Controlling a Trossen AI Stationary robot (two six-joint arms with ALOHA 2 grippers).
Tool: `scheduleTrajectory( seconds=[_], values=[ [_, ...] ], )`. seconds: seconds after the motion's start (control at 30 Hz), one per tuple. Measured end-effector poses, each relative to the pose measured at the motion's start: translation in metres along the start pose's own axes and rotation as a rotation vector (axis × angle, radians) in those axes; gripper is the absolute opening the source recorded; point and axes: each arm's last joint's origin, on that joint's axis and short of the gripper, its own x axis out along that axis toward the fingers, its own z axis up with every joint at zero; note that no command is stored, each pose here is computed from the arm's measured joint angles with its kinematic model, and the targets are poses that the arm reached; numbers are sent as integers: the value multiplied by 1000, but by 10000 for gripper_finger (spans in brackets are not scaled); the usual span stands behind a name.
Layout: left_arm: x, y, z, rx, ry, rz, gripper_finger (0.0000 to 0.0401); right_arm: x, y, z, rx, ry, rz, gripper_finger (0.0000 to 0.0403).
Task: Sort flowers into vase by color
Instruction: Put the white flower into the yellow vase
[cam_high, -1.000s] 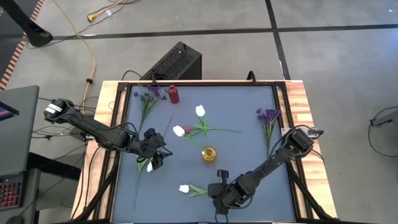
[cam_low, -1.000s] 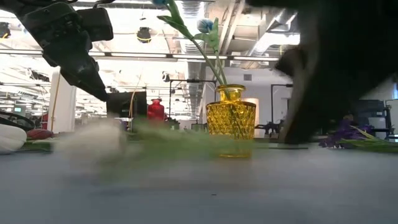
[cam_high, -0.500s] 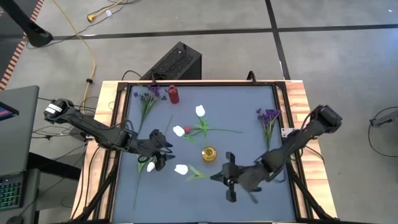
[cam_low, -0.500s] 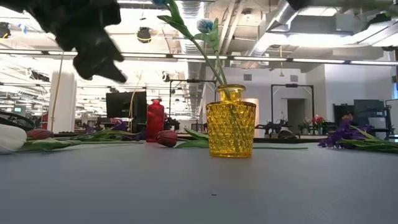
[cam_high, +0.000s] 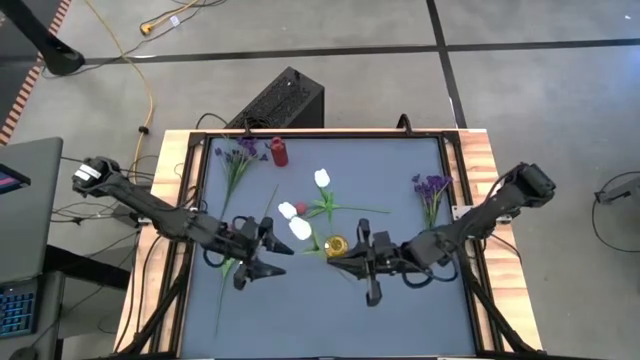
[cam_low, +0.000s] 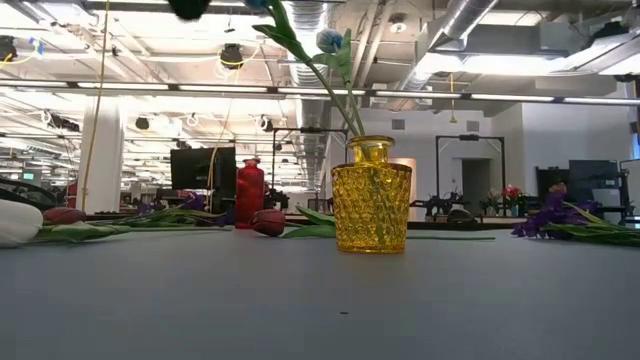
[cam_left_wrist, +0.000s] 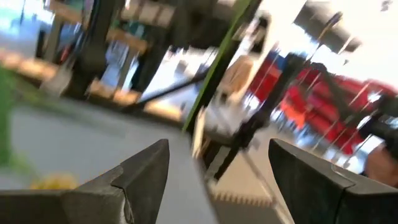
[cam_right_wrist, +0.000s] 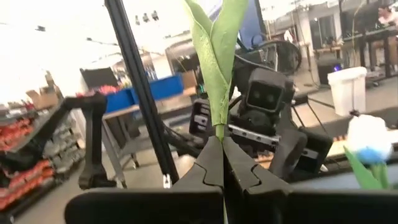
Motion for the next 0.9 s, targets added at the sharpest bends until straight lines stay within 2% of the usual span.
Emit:
scheduleTrajectory(
  seconds=[0.1,0.17,0.37,0.5,0.67,0.9],
  values=[
    [-1,-6,6,32,-81,-7,263,9,-7,-4,18,-55,-2,16],
    [0,-8,9,43,-98,29,263,15,-12,-8,25,-80,30,16],
    [18,-14,12,100,-88,67,263,32,-18,-14,42,-153,71,16],
    [33,-17,15,159,-88,75,263,38,-21,-12,8,-161,89,16],
    [48,-17,19,169,-87,71,263,40,-22,-9,-87,-174,79,16],
    [52,-12,23,165,-101,92,263,41,-25,-9,-96,-168,69,15]
  ],
)
